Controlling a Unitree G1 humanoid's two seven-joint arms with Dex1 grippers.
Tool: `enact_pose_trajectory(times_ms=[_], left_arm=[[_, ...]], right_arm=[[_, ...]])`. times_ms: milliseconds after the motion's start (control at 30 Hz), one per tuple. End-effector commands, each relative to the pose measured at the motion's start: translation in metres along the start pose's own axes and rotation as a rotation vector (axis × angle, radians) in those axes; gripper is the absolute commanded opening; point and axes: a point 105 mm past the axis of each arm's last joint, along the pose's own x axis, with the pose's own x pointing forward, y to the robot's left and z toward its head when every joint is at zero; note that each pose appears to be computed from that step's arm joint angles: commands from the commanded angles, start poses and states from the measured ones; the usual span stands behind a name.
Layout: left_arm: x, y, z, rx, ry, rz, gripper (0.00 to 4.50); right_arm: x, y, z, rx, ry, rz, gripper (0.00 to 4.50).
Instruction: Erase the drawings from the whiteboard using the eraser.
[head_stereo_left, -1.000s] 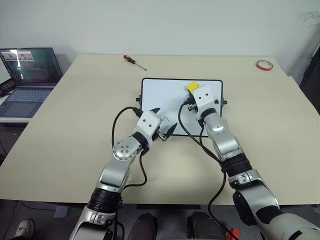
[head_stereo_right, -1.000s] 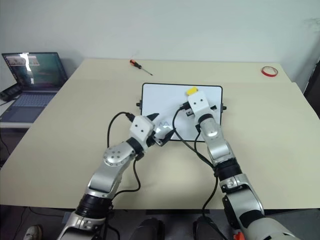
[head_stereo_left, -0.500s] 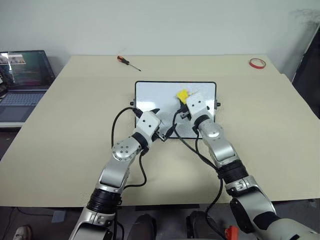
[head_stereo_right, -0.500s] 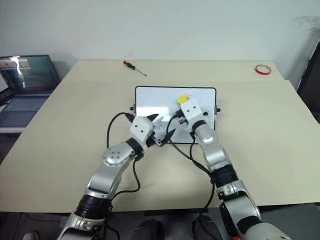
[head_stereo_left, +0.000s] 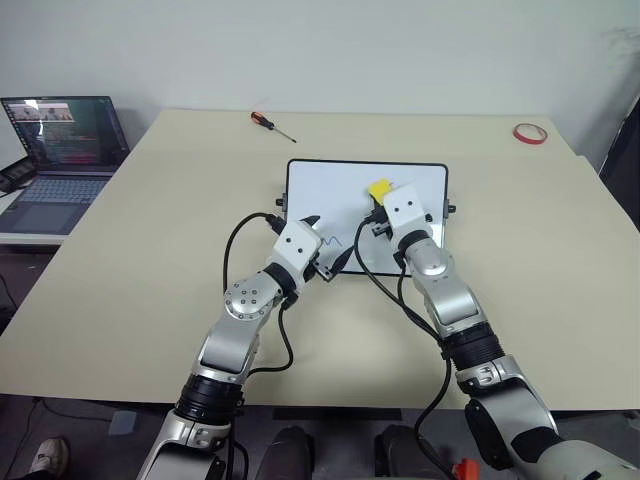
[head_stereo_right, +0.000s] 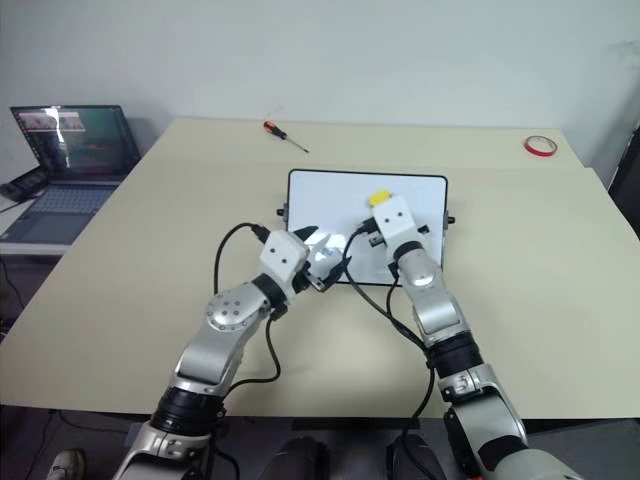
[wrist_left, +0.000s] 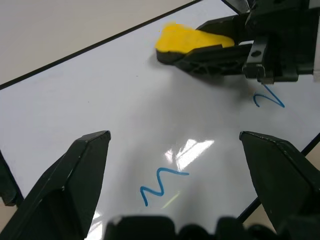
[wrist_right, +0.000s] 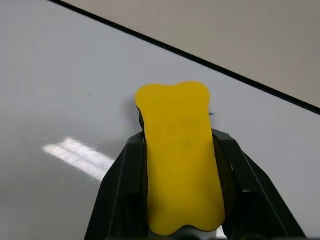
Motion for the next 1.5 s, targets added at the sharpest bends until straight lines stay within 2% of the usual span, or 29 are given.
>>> enact_pose_trajectory(times_ms=[33, 133, 300, 600, 733, 933, 1100, 1300, 1500], left_arm=[[0.006, -0.002, 0.017, 0.022, -0.066, -0.026, 4.5], [0.012, -0.004, 0.02, 0.025, -0.079, -0.044, 4.5], [0.014, -0.007, 0.022, 0.024, -0.088, -0.049, 4.5], [0.007, -0.001, 0.019, 0.03, -0.08, -0.027, 4.5], [0.002, -0.003, 0.015, 0.025, -0.068, -0.021, 4.5], [0.001, -0.002, 0.014, 0.023, -0.062, -0.013, 4.5], [0.0, -0.003, 0.013, 0.016, -0.058, -0.015, 4.5], [-0.014, 0.0, 0.014, -0.026, -0.065, -0.036, 4.5], [-0.04, 0.0, 0.009, -0.038, -0.053, -0.041, 4.5]], right_arm=[[-0.01, -0.033, -0.046, -0.019, 0.185, -0.135, 1.31], [-0.015, -0.04, -0.05, -0.028, 0.198, -0.156, 1.31], [-0.016, -0.033, -0.048, -0.015, 0.19, -0.137, 1.31], [-0.014, 0.032, -0.01, -0.042, 0.002, 0.165, 1.31], [-0.022, 0.05, -0.008, -0.106, -0.03, 0.275, 1.31], [-0.026, 0.045, -0.018, -0.127, -0.01, 0.285, 1.31], [-0.024, 0.031, -0.016, -0.119, -0.018, 0.236, 1.31], [-0.034, 0.018, 0.001, -0.05, -0.069, 0.228, 1.31], [-0.064, 0.008, 0.019, 0.054, -0.109, 0.269, 1.31]])
